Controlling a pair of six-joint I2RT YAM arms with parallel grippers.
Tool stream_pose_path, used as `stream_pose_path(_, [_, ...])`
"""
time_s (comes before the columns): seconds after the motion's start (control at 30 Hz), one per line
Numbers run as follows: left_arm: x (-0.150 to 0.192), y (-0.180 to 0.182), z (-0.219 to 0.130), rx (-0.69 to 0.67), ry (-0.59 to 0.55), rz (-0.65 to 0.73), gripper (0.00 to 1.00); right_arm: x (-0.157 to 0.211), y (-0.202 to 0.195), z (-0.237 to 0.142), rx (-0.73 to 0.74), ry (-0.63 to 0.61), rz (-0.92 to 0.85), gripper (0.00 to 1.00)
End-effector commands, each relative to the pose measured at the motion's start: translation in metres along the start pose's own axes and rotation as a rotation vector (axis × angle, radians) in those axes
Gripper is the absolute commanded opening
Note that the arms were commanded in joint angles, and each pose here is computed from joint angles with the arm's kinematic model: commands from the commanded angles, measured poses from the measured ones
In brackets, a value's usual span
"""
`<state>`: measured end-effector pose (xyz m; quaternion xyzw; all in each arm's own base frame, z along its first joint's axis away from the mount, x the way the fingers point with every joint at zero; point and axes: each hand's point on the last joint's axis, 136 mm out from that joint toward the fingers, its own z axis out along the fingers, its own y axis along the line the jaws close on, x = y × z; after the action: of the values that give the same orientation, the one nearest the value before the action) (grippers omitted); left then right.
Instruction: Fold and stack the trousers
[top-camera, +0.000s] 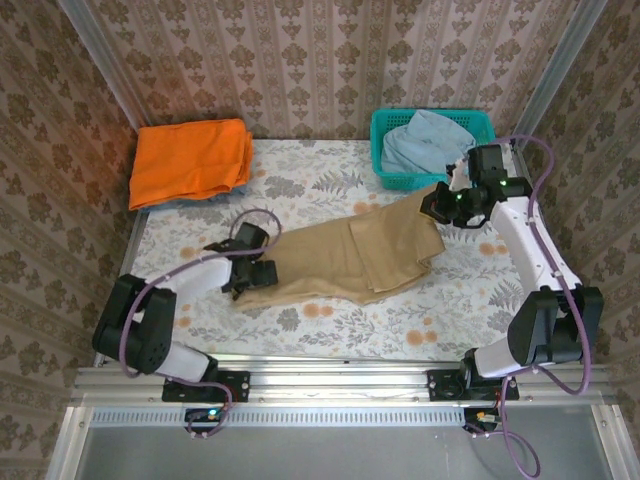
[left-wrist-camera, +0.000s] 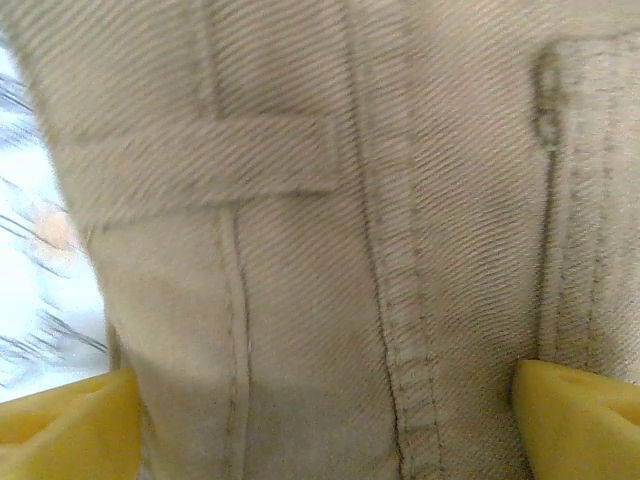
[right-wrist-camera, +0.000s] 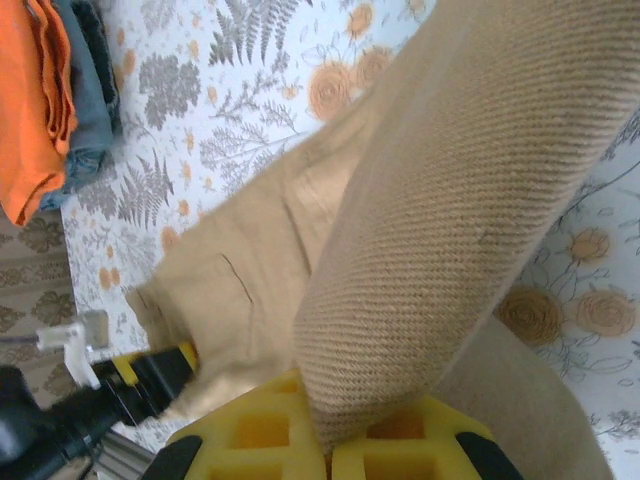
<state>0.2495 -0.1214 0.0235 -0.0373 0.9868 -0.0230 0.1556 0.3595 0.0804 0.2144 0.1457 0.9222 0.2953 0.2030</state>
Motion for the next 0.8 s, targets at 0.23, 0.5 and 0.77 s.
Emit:
stream_pose_path(0.23, [-0.002,0.02,-0.053,0.017,-0.062,-0.106,0.99,0.035,0.065,0.008,-0.009,0.086,-0.161,0.0])
stream_pose_path(0.5, [-0.02,0.055,-0.089,0.132,-0.167,-0.305,1.0,0.078,0.14,0.023,-0.03,0.129,-0.287,0.0])
stream_pose_path(0.77, [0.001,0.062,-0.044,0.211,-0.11,-0.49,1.0,0.132,0.202,0.067,-0.013,0.23,-0.441,0.0])
